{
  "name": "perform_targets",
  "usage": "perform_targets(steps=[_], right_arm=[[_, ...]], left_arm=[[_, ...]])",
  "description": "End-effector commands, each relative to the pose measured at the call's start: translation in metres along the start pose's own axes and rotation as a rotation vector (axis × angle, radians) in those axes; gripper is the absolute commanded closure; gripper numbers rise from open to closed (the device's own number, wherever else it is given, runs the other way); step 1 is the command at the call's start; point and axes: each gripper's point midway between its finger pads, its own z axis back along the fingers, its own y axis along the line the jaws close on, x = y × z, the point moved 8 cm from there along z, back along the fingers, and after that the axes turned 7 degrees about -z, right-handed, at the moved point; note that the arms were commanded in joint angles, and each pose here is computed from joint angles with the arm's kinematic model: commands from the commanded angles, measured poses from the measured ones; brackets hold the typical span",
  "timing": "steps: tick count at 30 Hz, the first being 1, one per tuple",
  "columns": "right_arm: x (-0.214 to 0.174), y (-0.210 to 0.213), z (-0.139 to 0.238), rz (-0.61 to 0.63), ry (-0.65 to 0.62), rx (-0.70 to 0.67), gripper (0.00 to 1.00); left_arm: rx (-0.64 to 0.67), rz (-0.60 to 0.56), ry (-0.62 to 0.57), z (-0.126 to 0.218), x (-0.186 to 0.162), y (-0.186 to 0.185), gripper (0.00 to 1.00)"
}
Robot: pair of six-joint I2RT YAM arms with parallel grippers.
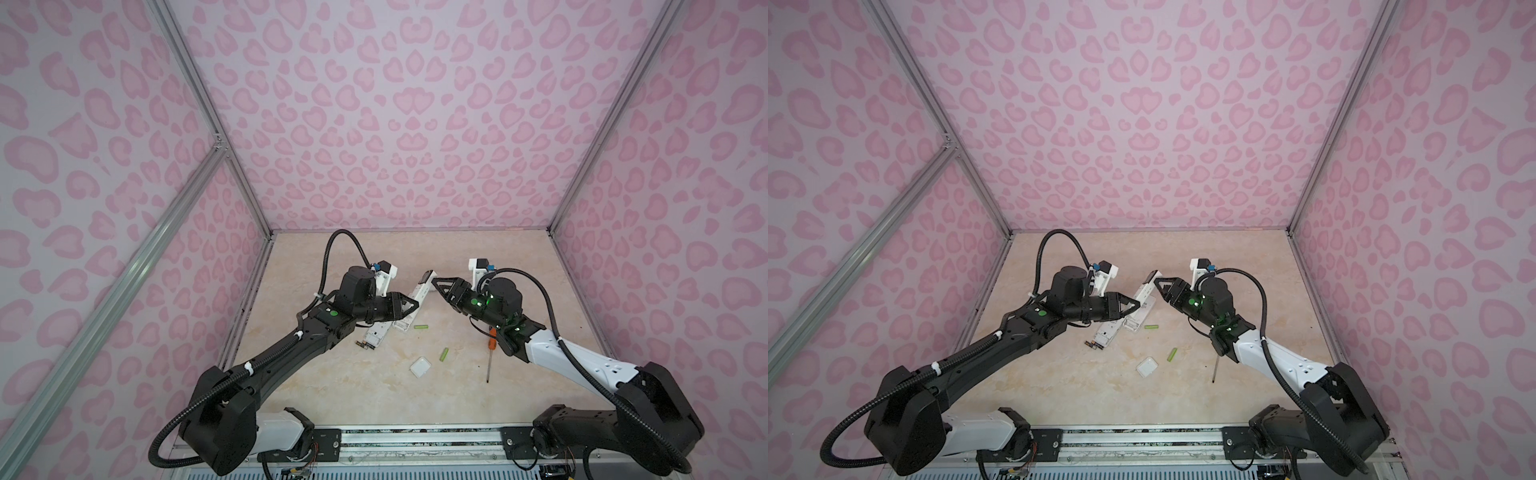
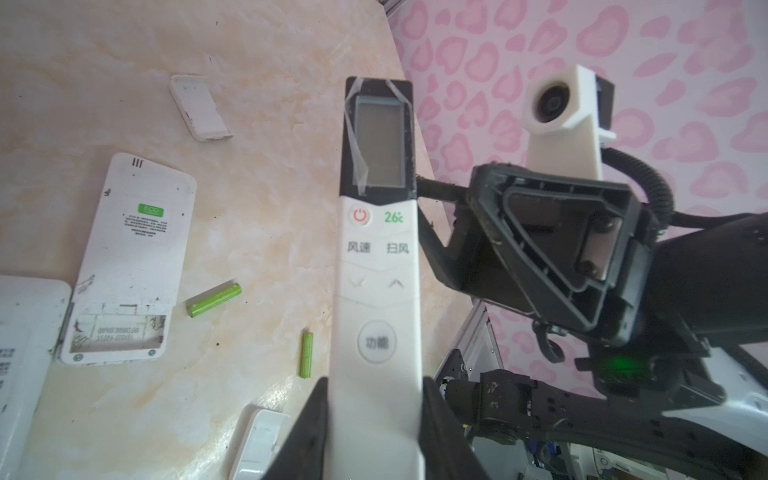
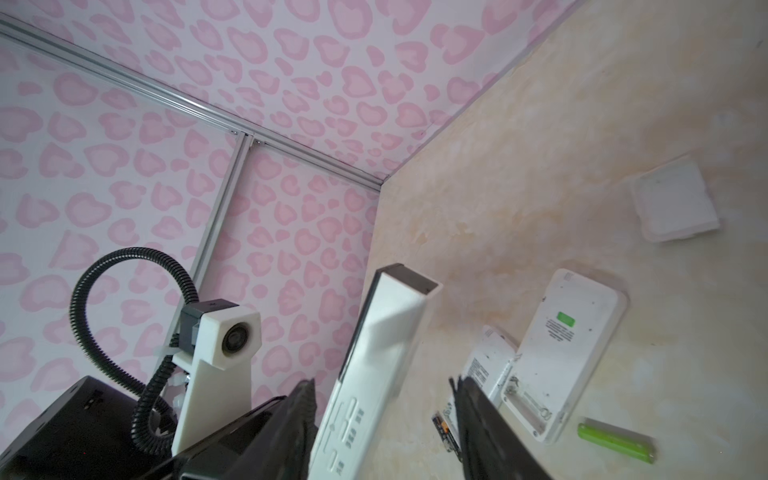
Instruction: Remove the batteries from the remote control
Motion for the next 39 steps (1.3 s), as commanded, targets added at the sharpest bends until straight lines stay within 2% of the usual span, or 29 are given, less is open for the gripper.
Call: perform_targets(steps=[1, 7, 12, 22, 25, 32, 39], right_arm=[[0.001, 0.019, -0.006, -0.051, 0.000, 0.147, 0.47], [-0.001, 0.021, -0.011, -0.092, 0.007, 0.215, 0.49], [0.001, 0.026, -0.010, -0.096, -0.005, 0.249, 0.57], [0.000, 0.035, -0.011, -0.129, 0.001, 0.349, 0.86], [0.000, 0.035, -0.012, -0.127, 0.001, 0.352, 0.89], [-0.001, 0.036, -0.011, -0.091, 0.009, 0.316, 0.94], [-0.005, 0.039, -0.009, 0.031, 0.038, 0.129, 0.96]], left_arm=[[-0.133, -0.024, -0.012, 0.008, 0.007, -0.018, 0.88], [-0.198, -0.018, -0.019, 0.020, 0.010, -0.029, 0.89], [-0.220, -0.007, -0.018, 0.025, 0.009, -0.030, 0.89], [-0.236, 0.067, 0.026, 0.020, 0.006, -0.017, 0.87], [-0.236, 0.072, 0.033, 0.018, 0.006, -0.015, 0.82], [-0.225, 0.045, 0.027, 0.021, 0.006, -0.015, 0.51], [-0.227, 0.004, 0.023, 0.016, 0.016, -0.017, 0.47]])
